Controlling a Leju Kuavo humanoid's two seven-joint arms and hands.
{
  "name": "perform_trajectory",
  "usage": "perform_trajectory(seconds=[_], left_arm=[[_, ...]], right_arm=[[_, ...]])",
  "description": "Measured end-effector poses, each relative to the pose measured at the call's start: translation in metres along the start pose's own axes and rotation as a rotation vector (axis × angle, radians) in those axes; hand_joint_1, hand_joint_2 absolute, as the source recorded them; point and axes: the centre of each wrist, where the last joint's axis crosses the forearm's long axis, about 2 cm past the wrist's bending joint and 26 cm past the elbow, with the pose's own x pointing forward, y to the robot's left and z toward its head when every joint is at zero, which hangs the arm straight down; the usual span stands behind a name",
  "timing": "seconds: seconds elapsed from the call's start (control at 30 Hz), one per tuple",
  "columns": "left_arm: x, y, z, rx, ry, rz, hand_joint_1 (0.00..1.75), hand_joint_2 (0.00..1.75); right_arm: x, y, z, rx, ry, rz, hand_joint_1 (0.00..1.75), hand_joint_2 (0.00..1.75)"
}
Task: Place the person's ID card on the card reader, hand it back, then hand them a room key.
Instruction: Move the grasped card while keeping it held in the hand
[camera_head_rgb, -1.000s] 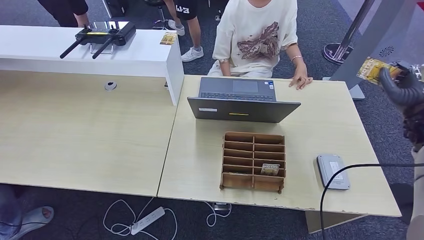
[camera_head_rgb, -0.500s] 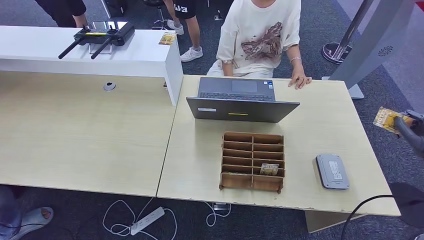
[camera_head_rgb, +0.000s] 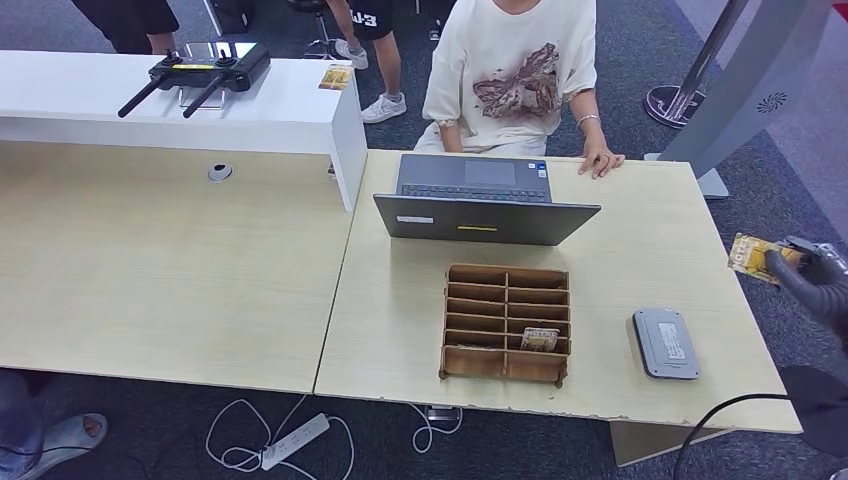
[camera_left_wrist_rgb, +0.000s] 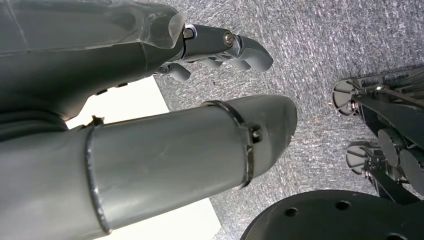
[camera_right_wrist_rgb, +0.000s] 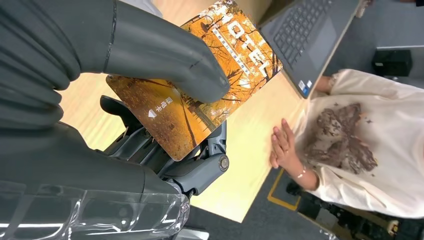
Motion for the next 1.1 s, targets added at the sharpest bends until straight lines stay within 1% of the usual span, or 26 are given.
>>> perform_trajectory(seconds=[0.27,0.73,1.1], left_arm=[[0.000,0.004,0.001,-0.001,0.002,-0.006,0.00,0.00],[-0.001,0.011,0.004,0.007,0.005,-0.011,0.00,0.00],[-0.001,0.014,0.005,0.005,0.008,-0.015,0.00,0.00]], right_arm=[[-0.006,0.012,-0.008,0.057,0.108,0.076,1.75,1.75],[-0.007,0.024,-0.020,0.095,0.174,0.115,1.75,1.75],[-0.011,0.028,-0.020,0.096,0.198,0.139,1.75,1.75]])
